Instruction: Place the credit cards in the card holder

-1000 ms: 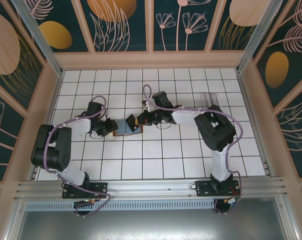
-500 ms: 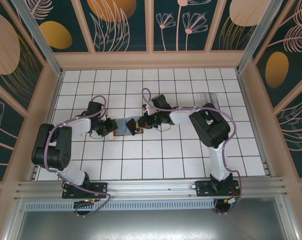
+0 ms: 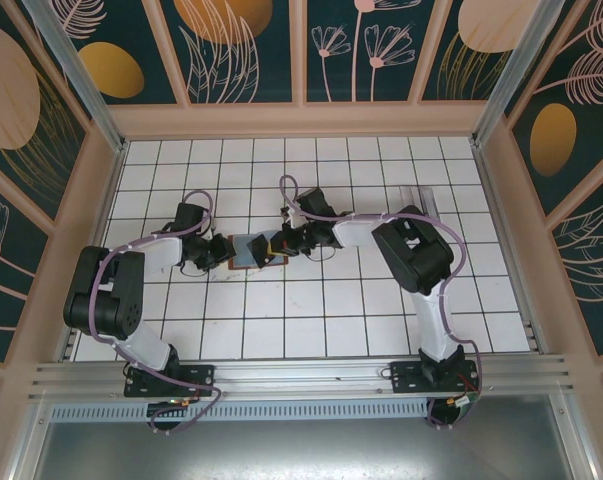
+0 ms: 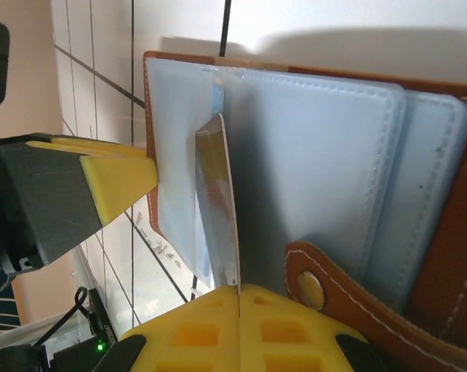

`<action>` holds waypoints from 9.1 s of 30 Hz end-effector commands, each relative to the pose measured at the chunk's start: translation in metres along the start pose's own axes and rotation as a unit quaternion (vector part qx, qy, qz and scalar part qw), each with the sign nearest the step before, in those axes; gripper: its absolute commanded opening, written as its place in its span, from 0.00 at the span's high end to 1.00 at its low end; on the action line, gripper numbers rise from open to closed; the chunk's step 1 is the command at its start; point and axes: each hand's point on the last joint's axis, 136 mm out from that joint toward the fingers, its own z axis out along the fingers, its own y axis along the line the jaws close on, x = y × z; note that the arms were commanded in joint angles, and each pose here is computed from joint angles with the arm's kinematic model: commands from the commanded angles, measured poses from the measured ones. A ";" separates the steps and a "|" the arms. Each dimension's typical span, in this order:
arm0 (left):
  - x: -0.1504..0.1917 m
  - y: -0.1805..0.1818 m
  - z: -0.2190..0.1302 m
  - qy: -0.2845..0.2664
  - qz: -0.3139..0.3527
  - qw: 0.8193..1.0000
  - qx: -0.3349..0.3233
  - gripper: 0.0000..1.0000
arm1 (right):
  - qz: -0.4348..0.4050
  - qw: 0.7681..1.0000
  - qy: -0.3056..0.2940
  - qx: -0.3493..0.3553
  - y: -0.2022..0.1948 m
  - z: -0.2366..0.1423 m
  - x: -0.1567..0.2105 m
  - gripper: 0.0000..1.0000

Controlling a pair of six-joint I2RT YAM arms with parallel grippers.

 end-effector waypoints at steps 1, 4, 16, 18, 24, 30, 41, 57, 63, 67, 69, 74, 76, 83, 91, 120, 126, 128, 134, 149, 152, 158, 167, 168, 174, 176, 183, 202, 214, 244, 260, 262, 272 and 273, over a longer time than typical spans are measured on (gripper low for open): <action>0.012 0.008 0.006 0.020 -0.009 1.000 -0.010 0.78 | 0.021 0.999 -0.022 0.013 -0.011 0.008 -0.005 1.00; 0.014 0.010 0.005 0.012 -0.014 1.000 -0.009 0.79 | 0.027 0.998 -0.045 0.018 -0.013 0.007 -0.010 1.00; 0.017 0.008 0.007 0.014 -0.023 1.000 0.004 0.82 | 0.055 0.994 -0.099 -0.003 -0.009 0.010 -0.007 1.00; 0.019 0.007 0.009 0.021 -0.026 0.999 0.008 0.82 | 0.048 0.994 -0.101 0.000 -0.007 0.012 -0.009 1.00; 0.020 0.010 0.009 0.021 -0.022 1.000 0.001 0.83 | 0.037 0.994 -0.107 0.010 -0.010 0.013 -0.013 1.00; 0.022 0.009 0.009 0.022 -0.028 0.999 0.008 0.82 | 0.044 0.994 -0.104 0.000 -0.011 0.019 -0.010 1.00; 0.016 -0.008 0.003 0.020 -0.028 0.999 0.037 0.77 | 0.030 0.994 -0.102 0.012 0.007 0.026 -0.013 0.82; 0.009 -0.008 0.002 0.021 -0.040 0.998 0.035 0.76 | -0.074 0.986 -0.083 0.124 -0.001 0.028 -0.017 0.74; 0.005 0.005 -0.012 0.000 -0.063 0.998 0.027 0.74 | -0.104 0.982 -0.068 0.143 0.001 0.037 -0.015 0.85; 0.001 0.018 -0.014 0.000 -0.071 0.997 0.010 0.73 | -0.114 0.981 -0.066 0.142 0.003 0.040 -0.016 0.86; 0.000 0.021 -0.013 0.002 -0.070 0.998 0.000 0.73 | -0.117 0.981 -0.060 0.140 0.005 0.041 -0.015 0.86; 0.004 0.030 -0.001 0.016 -0.077 0.997 -0.010 0.95 | -0.123 0.982 -0.053 0.131 0.008 0.045 -0.013 0.86; 0.002 0.030 0.000 0.009 -0.077 0.997 -0.008 1.00 | -0.132 0.983 -0.046 0.121 0.013 0.048 -0.011 0.86; -0.005 0.025 -0.002 0.003 -0.066 0.998 -0.004 1.00 | -0.166 0.981 -0.020 0.102 0.029 0.064 -0.004 0.87; -0.008 0.021 -0.005 0.004 -0.061 0.998 -0.003 1.00 | -0.181 0.978 -0.012 0.103 0.033 0.065 0.000 0.86; -0.015 0.010 -0.017 -0.003 -0.033 0.999 0.004 0.99 | -0.258 0.966 -0.027 0.013 0.078 0.002 -0.006 0.70; -0.006 0.005 -0.021 0.007 -0.041 0.999 0.025 0.93 | -0.217 0.973 -0.053 0.053 0.072 -0.022 0.004 0.55; -0.004 0.004 -0.022 0.009 -0.045 0.999 0.027 0.90 | -0.157 0.980 -0.078 0.097 0.052 -0.029 0.002 0.54; -0.004 0.002 -0.019 0.008 -0.046 0.998 0.037 0.81 | -0.064 0.986 -0.085 0.128 0.018 -0.024 0.013 0.47; 0.006 0.002 -0.017 0.009 -0.059 0.997 0.057 0.82 | -0.059 0.988 -0.057 0.129 0.005 0.000 0.013 0.62; 0.009 0.002 -0.016 0.017 -0.061 0.996 0.059 0.82 | -0.060 0.988 -0.053 0.131 0.004 0.000 0.014 0.68; 0.006 -0.001 -0.019 0.013 -0.059 0.996 0.063 0.82 | -0.058 0.987 -0.055 0.137 0.001 0.000 0.013 0.72; 0.011 0.001 -0.019 0.013 -0.062 0.996 0.068 0.83 | -0.055 0.992 -0.057 0.102 0.012 0.006 0.016 0.72; 0.012 0.001 -0.018 0.015 -0.063 0.996 0.068 0.82 | -0.055 0.992 -0.058 0.099 0.013 0.007 0.015 0.71; 0.014 0.002 -0.016 0.019 -0.065 0.995 0.067 0.82 | -0.043 0.990 -0.062 0.116 0.007 0.008 0.014 0.62; 0.014 0.001 -0.016 0.024 -0.065 0.995 0.068 0.82 | -0.048 0.987 -0.071 0.139 0.004 0.003 0.012 0.62; 0.012 0.002 -0.018 0.018 -0.062 0.996 0.063 0.82 | -0.074 0.970 -0.091 0.211 0.008 -0.008 0.021 0.56; 0.016 0.002 -0.016 0.029 -0.056 0.996 0.065 0.81 | -0.068 0.956 -0.111 0.265 0.003 -0.016 0.014 0.57; 0.020 -0.004 -0.008 0.039 -0.053 0.995 0.069 0.82 | -0.062 0.947 -0.114 0.295 -0.009 -0.020 0.017 0.55; 0.017 -0.022 0.002 0.050 -0.029 0.996 0.070 0.83 | -0.132 0.989 -0.050 0.050 0.072 0.020 0.009 0.63; 0.016 -0.022 0.005 0.056 -0.031 0.995 0.072 0.83 | -0.105 0.968 -0.178 0.143 0.024 -0.077 -0.017 0.54; 0.016 -0.022 0.004 0.057 -0.027 0.996 0.067 0.83 | -0.089 0.971 -0.164 0.150 0.011 -0.074 -0.010 0.53; 0.018 -0.020 0.006 0.059 -0.030 0.996 0.067 0.83 | -0.064 0.985 -0.124 0.104 0.008 -0.047 0.008 0.46; 0.018 -0.020 0.006 0.061 -0.028 0.995 0.067 0.83 | -0.061 0.985 -0.119 0.108 0.005 -0.044 0.009 0.47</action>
